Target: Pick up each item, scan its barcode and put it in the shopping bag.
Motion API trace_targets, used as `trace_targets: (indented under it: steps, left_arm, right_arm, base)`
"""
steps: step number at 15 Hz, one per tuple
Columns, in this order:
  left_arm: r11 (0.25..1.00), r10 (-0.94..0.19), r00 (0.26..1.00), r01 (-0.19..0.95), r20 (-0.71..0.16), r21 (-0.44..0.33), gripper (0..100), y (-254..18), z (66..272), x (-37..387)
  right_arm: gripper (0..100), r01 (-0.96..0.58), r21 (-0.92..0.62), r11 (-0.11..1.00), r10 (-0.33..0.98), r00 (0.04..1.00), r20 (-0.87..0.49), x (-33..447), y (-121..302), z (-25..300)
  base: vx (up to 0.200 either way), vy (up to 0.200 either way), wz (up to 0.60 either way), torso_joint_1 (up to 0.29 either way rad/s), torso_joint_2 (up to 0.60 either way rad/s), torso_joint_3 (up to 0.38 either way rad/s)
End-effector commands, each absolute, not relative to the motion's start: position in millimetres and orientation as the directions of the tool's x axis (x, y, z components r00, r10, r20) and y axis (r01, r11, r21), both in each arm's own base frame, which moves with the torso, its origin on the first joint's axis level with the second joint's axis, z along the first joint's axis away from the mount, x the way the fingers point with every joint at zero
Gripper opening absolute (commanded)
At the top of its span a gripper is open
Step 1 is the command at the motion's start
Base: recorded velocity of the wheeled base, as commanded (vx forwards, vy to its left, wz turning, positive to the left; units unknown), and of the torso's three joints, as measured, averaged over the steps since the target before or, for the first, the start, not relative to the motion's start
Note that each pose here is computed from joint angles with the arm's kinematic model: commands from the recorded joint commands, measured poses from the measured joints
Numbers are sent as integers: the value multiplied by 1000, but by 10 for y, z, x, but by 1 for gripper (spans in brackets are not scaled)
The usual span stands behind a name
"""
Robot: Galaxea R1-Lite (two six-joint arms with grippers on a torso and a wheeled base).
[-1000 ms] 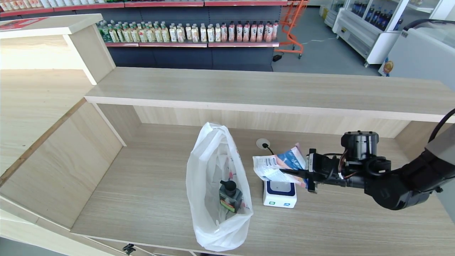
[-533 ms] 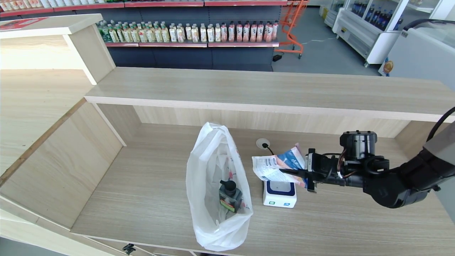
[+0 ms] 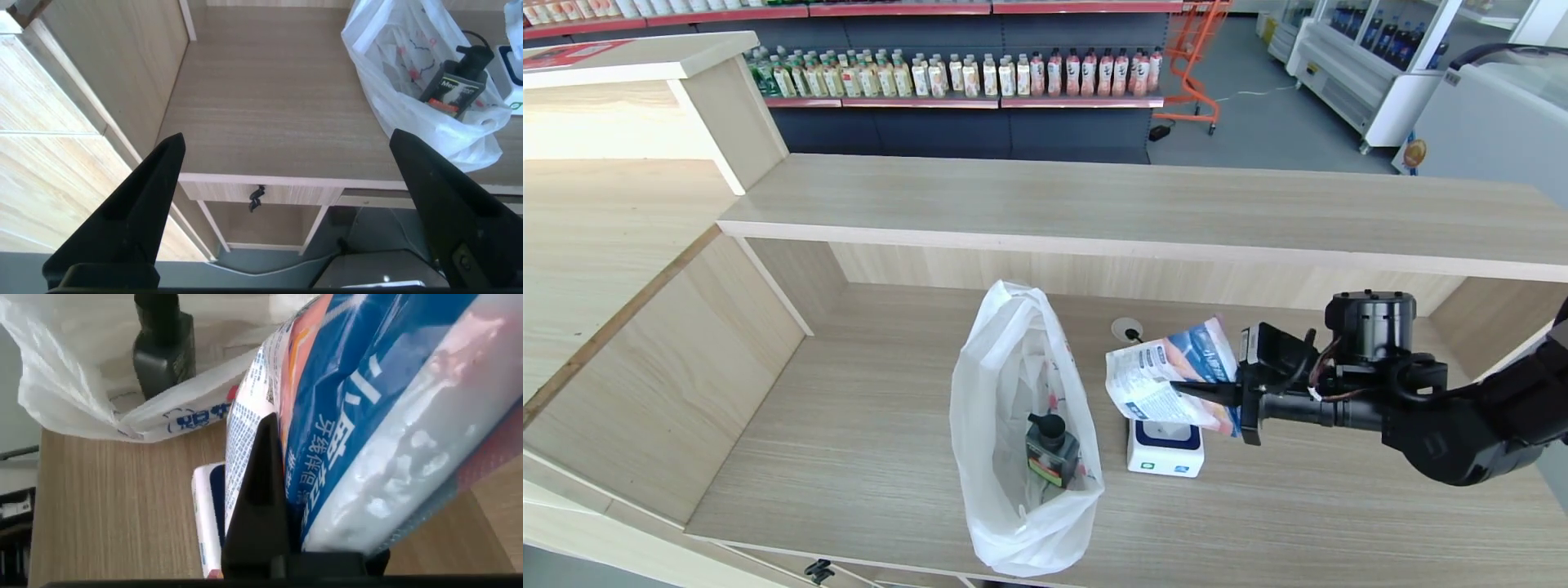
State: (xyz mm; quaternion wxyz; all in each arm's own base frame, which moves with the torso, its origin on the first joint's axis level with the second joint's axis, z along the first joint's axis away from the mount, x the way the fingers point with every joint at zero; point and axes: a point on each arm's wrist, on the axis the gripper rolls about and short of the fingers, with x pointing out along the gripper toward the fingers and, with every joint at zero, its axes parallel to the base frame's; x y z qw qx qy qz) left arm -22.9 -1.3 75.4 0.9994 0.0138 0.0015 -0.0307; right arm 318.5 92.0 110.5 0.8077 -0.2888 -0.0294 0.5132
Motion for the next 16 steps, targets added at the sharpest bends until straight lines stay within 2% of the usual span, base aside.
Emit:
trace_targets:
  steps: [1, 2, 3, 5, 6, 12, 16]
  left_arm:
    - [998, -61, 998, 61, -5, 27, 100, -13, 750, -228]
    - [998, -61, 998, 61, -3, 27, 100, -13, 754, -230]
    - [998, -61, 998, 61, -3, 27, 100, -13, 754, -230]
    - [998, -61, 998, 61, -3, 27, 100, -13, 754, -230]
    - [998, -61, 998, 61, -5, 27, 100, -13, 750, -228]
    - [998, -61, 998, 61, -3, 27, 100, -13, 754, -230]
    - [998, -61, 998, 61, -3, 27, 100, -13, 754, -230]
  right_arm:
    - [0, -848, -327, 417, 871, 475, -121, 2896, 1089, 1713]
    - [0, -841, -189, 507, 845, 528, -83, 2862, 1248, 1883]
    - [0, -827, -118, 549, 827, 558, -64, 2876, 1365, 1954]
    - [0, -806, 5, 591, 805, 590, -60, 3011, 1602, 1935]
    - [0, -811, 63, 581, 813, 576, -89, 3111, 1759, 1784]
    - [0, -833, 122, 540, 837, 515, -185, 3336, 2013, 1213]
    - [0, -827, 132, 546, 831, 516, -206, 3503, 2078, 1025]
  base:
    - [0, 0, 0, 0, 0, 0]
    - [0, 0, 0, 0, 0, 0]
    - [0, 0, 0, 0, 0, 0]
    - [0, 0, 0, 0, 0, 0]
    - [0, 0, 0, 0, 0, 0]
    - [0, 0, 0, 0, 0, 0]
    - [0, 0, 0, 0, 0, 0]
